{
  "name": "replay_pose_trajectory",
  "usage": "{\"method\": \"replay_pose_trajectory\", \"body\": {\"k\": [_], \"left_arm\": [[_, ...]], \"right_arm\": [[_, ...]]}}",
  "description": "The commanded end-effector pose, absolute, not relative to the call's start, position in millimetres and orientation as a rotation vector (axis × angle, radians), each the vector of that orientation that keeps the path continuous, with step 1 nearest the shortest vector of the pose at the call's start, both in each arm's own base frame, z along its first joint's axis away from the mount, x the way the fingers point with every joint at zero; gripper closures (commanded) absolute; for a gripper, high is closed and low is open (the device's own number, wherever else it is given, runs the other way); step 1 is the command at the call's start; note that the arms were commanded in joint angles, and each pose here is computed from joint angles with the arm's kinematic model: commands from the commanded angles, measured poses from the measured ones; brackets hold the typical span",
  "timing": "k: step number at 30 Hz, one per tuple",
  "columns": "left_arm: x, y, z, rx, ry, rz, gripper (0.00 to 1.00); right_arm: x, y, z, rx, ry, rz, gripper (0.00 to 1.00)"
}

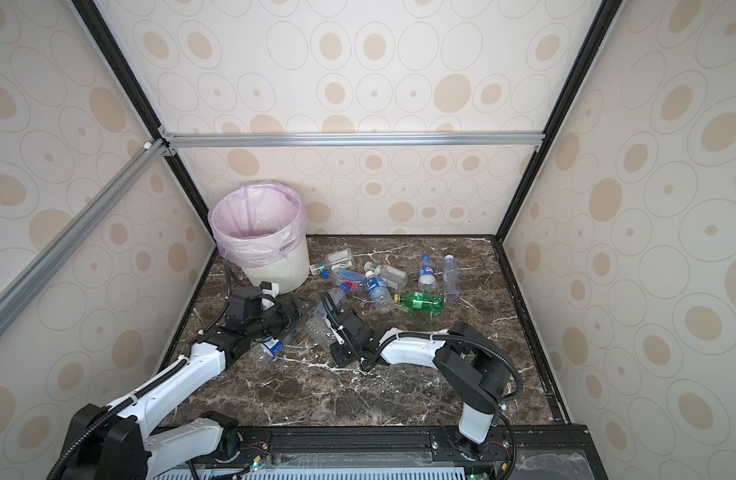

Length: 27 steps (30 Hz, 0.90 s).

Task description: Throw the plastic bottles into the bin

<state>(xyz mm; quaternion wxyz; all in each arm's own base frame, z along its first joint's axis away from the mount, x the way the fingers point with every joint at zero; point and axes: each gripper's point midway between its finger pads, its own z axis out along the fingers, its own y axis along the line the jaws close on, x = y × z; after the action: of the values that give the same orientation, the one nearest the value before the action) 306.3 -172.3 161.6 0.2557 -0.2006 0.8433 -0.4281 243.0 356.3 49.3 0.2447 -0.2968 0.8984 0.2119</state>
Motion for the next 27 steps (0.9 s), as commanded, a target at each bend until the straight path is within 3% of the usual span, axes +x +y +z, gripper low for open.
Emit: {"method": "replay_pose_trajectory", "body": {"k": [1, 8, 27], "left_arm": [[314, -172, 178, -0.52, 2.25, -1.169, 0.01], [314, -173, 186, -0.527, 2.226, -1.193, 0.01], [325, -187, 235, -0.513, 2.091, -1.372, 0.01]], "right_arm": [[246, 360, 61, -0.806, 2.426, 0.58, 0.62], [245, 360, 75, -0.822, 2.397, 0.585, 0.65], [266, 362, 170, -0.713, 2.2, 0.653, 0.66]]}}
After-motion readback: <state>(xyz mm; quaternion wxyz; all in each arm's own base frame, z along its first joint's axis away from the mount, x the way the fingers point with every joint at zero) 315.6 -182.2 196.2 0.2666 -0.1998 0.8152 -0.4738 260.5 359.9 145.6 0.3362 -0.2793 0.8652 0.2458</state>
